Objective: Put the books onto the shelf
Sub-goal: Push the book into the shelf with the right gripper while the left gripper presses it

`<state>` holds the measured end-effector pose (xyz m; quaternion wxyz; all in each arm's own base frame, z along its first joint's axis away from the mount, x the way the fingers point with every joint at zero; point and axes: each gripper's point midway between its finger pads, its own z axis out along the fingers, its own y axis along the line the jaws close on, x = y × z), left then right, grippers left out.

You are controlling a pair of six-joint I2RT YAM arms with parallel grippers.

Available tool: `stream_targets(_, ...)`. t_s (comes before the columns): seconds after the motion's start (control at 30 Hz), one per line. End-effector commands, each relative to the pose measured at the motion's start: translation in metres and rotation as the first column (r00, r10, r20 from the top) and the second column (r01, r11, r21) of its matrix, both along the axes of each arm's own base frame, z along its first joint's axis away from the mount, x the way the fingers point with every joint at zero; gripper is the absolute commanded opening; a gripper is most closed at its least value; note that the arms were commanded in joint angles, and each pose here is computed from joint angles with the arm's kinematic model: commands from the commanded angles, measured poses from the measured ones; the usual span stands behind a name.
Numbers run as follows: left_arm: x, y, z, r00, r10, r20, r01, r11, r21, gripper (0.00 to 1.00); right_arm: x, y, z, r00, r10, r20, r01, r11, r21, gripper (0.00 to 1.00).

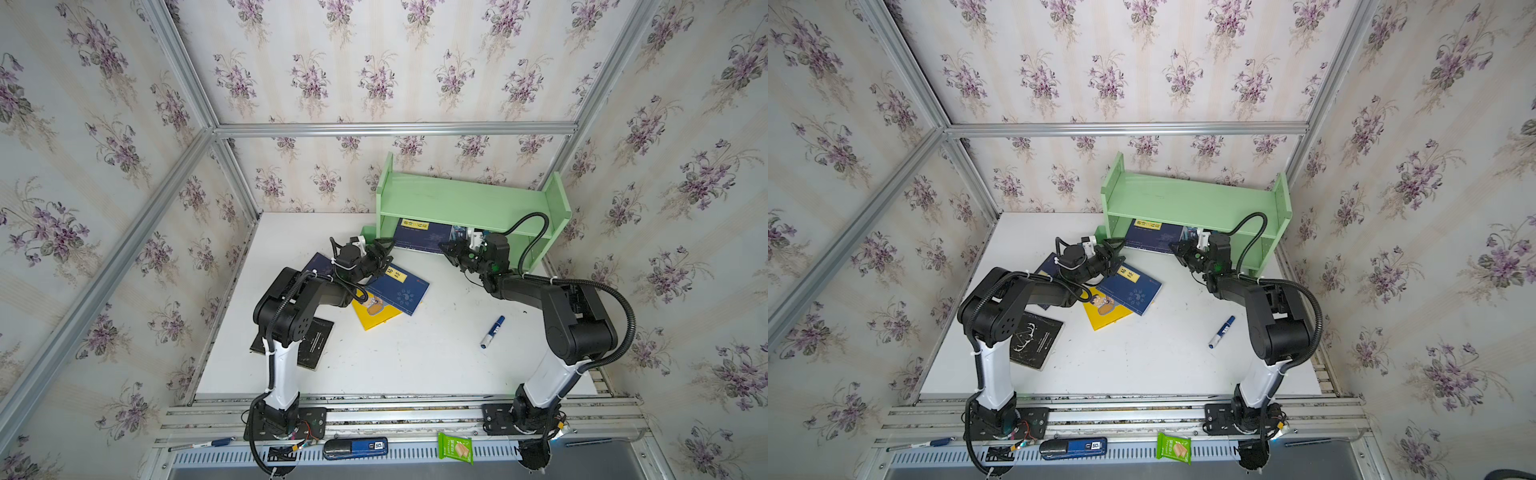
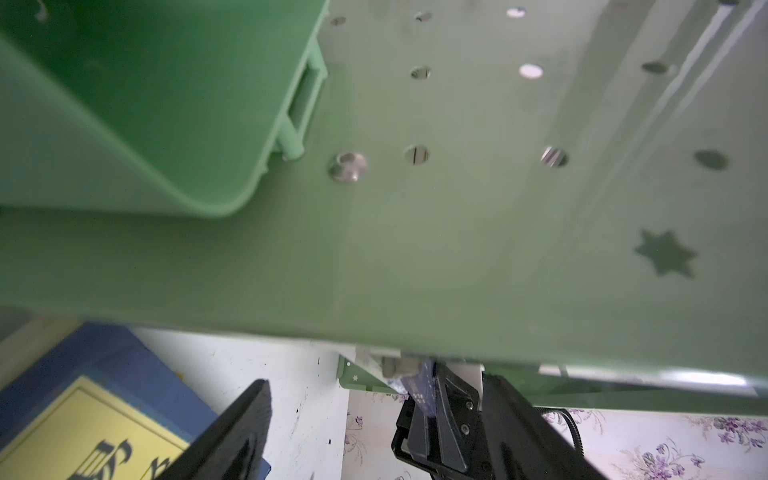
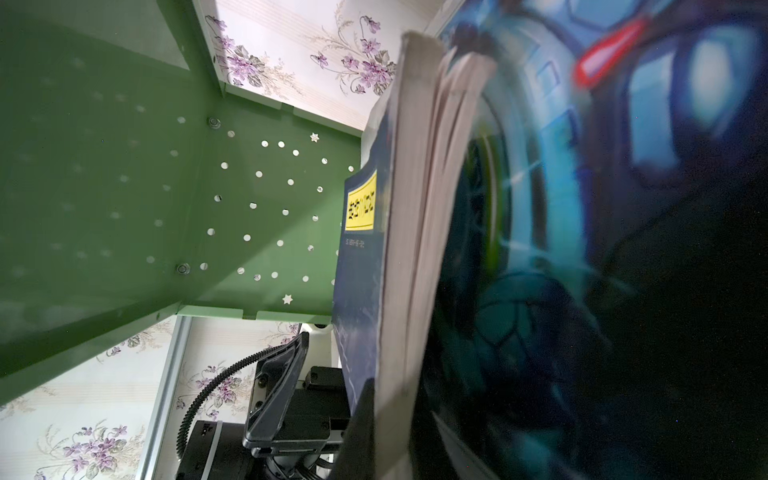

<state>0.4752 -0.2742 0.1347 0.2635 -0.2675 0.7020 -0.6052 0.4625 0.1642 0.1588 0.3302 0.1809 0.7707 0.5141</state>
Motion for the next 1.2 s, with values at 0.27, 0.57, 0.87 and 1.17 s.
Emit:
stream_targets(0.27,0.002,0.0,-0.014,0.999,0.023,-0.038,-0.023,1.0,0.017,0.75,0.005,-0.004,0.0,1.0,-0.023,-0.013,0.023,0.999,0.029,0.0)
stream_targets(0.57,0.004,-0.004,-0.007,1.0,0.016,-0.02,-0.016,1.0,0.009,0.79,0.004,-0.007,-0.008,0.999,-0.014,-0.048,0.015,1.0,0.028,0.0)
stream_targets(0.87,0.008,-0.008,-0.006,1.0,0.012,-0.027,-0.012,1.0,-0.012,0.82,0.004,-0.01,-0.013,0.997,-0.022,-0.073,0.026,0.999,0.048,0.0)
stream_targets(1.17,0.01,-0.01,-0.004,1.0,0.006,-0.025,-0.007,1.0,-0.022,0.83,0.007,-0.011,-0.018,0.996,-0.03,-0.084,0.039,0.994,0.104,0.0)
